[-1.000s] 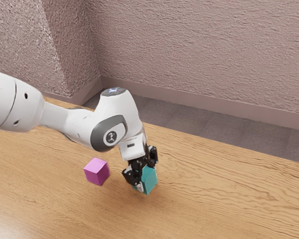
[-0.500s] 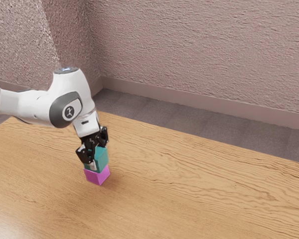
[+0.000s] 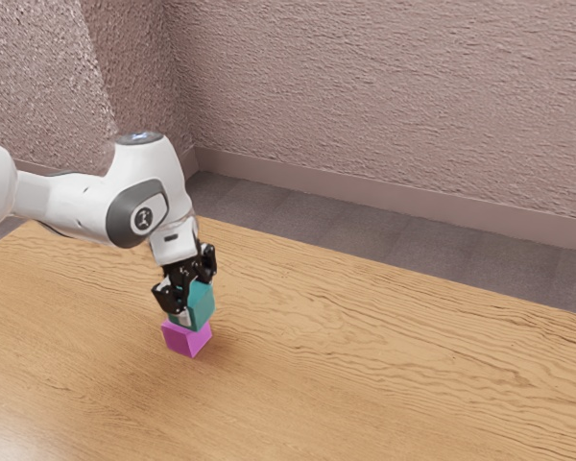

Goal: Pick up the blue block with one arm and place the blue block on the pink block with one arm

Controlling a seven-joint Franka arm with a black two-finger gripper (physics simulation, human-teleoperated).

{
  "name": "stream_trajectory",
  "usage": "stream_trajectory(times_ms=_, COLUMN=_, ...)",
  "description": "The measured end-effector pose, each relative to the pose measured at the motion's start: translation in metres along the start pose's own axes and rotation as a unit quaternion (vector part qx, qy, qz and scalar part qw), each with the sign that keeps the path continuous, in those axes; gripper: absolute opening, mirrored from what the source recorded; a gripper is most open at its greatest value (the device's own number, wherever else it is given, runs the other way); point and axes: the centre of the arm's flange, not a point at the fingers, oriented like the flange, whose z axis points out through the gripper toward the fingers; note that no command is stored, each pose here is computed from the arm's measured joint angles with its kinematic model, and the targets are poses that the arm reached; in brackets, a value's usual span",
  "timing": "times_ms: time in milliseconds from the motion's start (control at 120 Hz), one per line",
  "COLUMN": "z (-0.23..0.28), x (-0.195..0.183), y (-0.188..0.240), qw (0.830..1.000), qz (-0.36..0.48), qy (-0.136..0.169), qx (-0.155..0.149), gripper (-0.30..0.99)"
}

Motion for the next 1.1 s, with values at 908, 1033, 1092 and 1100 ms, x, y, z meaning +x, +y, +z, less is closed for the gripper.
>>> stream_trajectory(times_ms=908, z=-0.043, x=-0.054, y=0.003, qw=0.999, qz=-0.029, qy=0.002, qx=0.021, gripper=0.65)
stream_trajectory(times_ms=1033, z=-0.148, x=-0.037, y=0.034, qw=0.997, qz=-0.023, qy=0.003, qx=0.076, gripper=0.67)
stream_trajectory(times_ms=1092, z=-0.191, x=-0.029, y=0.044, qw=0.995, qz=-0.027, qy=0.007, qx=0.091, gripper=0.67)
stream_trajectory(times_ms=1100, z=-0.195, x=-0.028, y=0.045, qw=0.995, qz=-0.029, qy=0.008, qx=0.091, gripper=0.67)
